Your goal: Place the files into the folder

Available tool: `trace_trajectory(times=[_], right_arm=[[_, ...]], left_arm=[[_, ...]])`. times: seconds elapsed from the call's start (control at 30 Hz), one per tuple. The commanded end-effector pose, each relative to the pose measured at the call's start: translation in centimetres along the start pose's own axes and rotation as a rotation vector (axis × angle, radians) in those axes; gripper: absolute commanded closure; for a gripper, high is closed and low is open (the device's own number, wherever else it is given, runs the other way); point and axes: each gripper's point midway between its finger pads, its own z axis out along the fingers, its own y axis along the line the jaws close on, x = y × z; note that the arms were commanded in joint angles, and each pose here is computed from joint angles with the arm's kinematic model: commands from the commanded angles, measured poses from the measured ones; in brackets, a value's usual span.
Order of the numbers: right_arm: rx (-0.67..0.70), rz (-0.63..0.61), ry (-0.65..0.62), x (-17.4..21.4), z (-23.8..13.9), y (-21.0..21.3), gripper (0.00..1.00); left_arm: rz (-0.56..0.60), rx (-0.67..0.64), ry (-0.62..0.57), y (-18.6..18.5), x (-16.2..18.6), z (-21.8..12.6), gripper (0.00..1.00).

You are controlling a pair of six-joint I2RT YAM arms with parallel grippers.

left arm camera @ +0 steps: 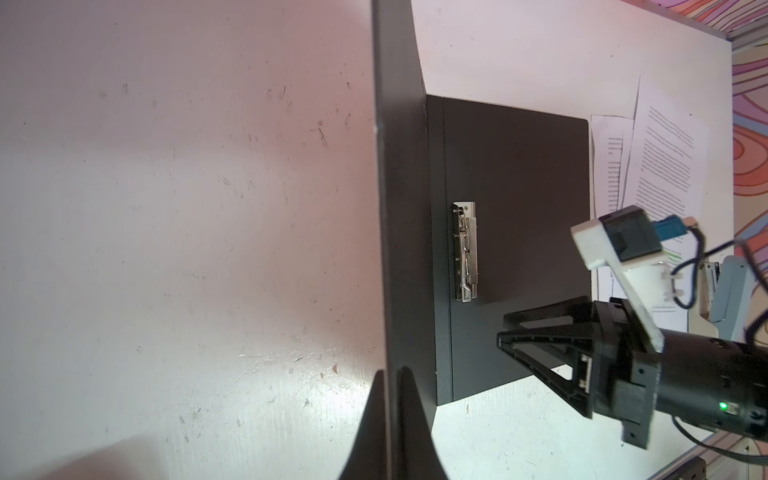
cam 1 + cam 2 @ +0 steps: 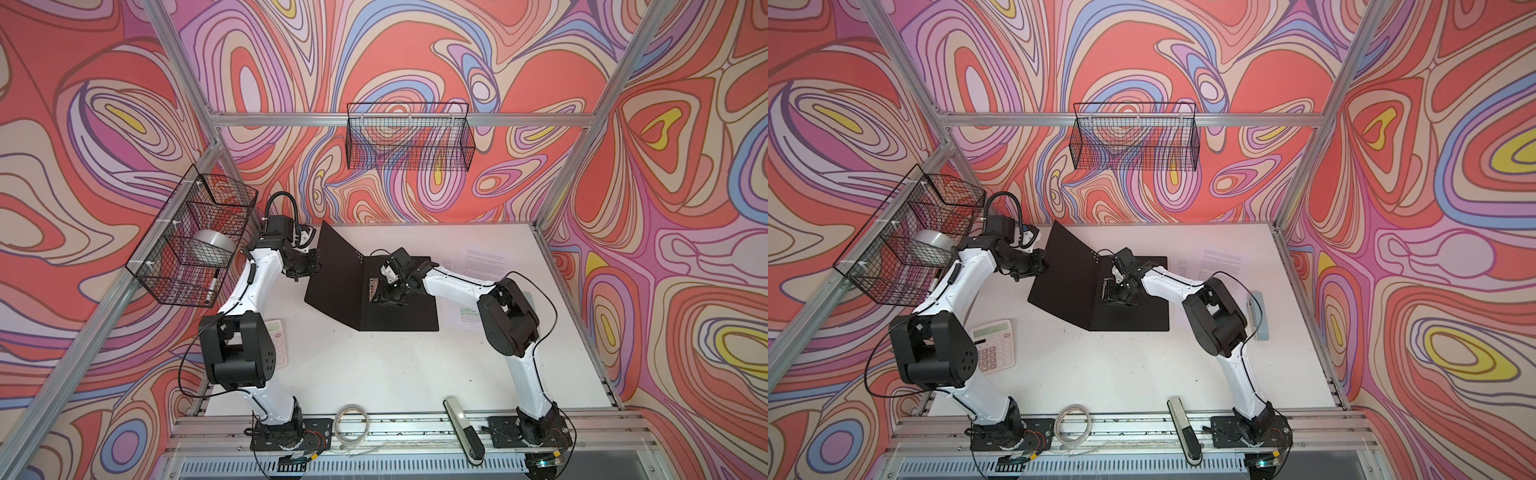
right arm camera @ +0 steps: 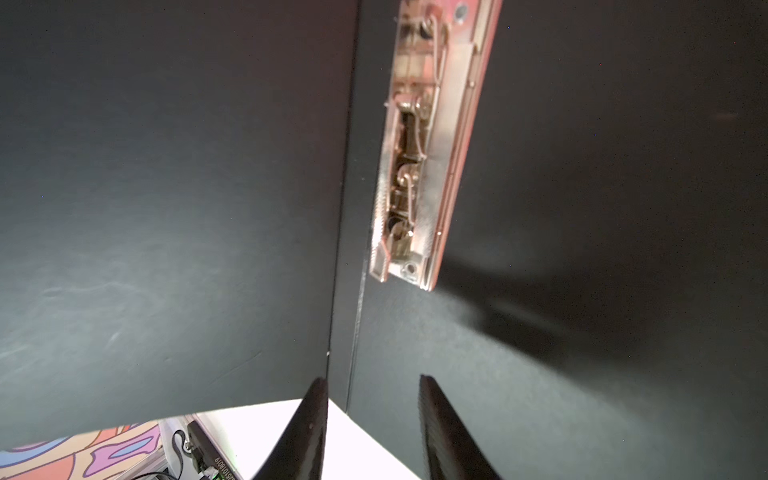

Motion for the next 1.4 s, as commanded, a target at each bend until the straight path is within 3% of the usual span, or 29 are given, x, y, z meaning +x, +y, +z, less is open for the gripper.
trace_trajectory(times=[0.0,0.8,1.1,1.37], right_arm=[[-0.021,0.0,-0.016,-0.9,0.4,0.7,0.65],[-0.041,0.025,-0.021,-2.0,3.2,0.1,0.85],[-0.03,0.026,-0.018,-2.1,3.6,-0.2,0.87],[-0.01,0.024,-0.025,-2.1,3.1,-0.4,0.82]], left_arm=[[-0.004,-0.018,0.047,0.6,1.4,-0.2,1.0],[0.008,-0.011,0.047,0.3,1.3,-0.6,1.0],[0.011,-0.011,0.05,0.2,1.3,-0.7,1.0],[0.013,-0.008,0.055,0.2,1.3,-0.6,1.0]])
